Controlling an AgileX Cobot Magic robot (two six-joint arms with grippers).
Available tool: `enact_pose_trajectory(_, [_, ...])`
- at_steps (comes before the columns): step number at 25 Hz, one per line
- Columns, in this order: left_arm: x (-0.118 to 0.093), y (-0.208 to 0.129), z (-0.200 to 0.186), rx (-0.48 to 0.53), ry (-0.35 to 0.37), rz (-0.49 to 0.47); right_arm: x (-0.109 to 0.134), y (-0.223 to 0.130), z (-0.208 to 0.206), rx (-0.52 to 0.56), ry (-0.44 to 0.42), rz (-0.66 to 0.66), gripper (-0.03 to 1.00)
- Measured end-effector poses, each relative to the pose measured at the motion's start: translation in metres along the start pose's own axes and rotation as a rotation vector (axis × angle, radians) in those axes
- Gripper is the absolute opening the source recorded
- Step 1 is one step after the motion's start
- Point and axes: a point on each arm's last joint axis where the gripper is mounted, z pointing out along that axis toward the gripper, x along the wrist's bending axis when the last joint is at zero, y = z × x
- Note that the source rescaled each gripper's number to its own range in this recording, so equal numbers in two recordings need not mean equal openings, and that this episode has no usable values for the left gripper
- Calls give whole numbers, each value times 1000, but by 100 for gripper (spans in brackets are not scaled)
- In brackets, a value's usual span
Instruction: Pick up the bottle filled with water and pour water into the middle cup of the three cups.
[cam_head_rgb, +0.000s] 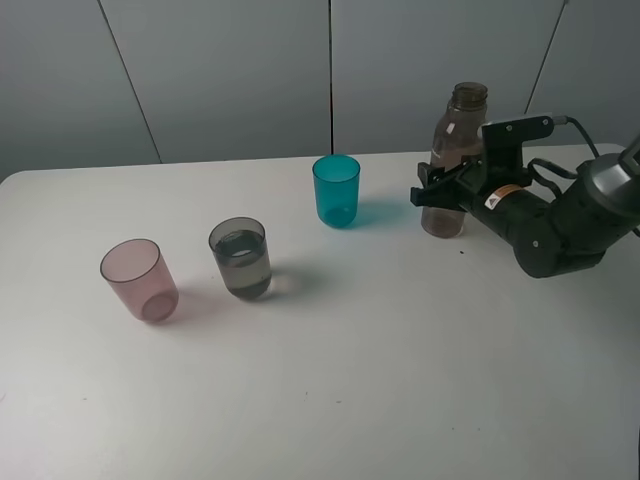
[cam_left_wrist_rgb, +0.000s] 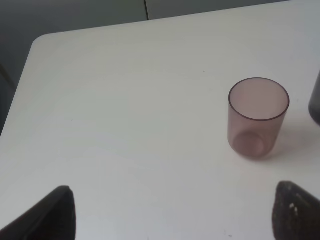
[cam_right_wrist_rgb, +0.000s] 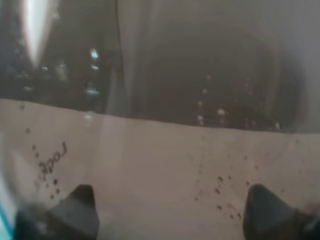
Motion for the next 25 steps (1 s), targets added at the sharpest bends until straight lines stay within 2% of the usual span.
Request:
enact_pose_trajectory(4, [0,0,0,0,0,0,0,-7,-8,30,-1,0,77])
enact_pose_trajectory(6, [0,0,0,0,0,0,0,-9,-15,49,-1,0,95])
enact_pose_trajectory(8, [0,0,0,0,0,0,0,-5,-22,51,-1,2,99])
enact_pose_trajectory(16, [0,0,0,0,0,0,-2,13,-73,137,-22,16,100])
enact_pose_trajectory(20, [0,0,0,0,0,0,-2,44,-99,195,-22,25,100])
enact_pose_trajectory(25, [0,0,0,0,0,0,0,98,-142,158,-9,31,100])
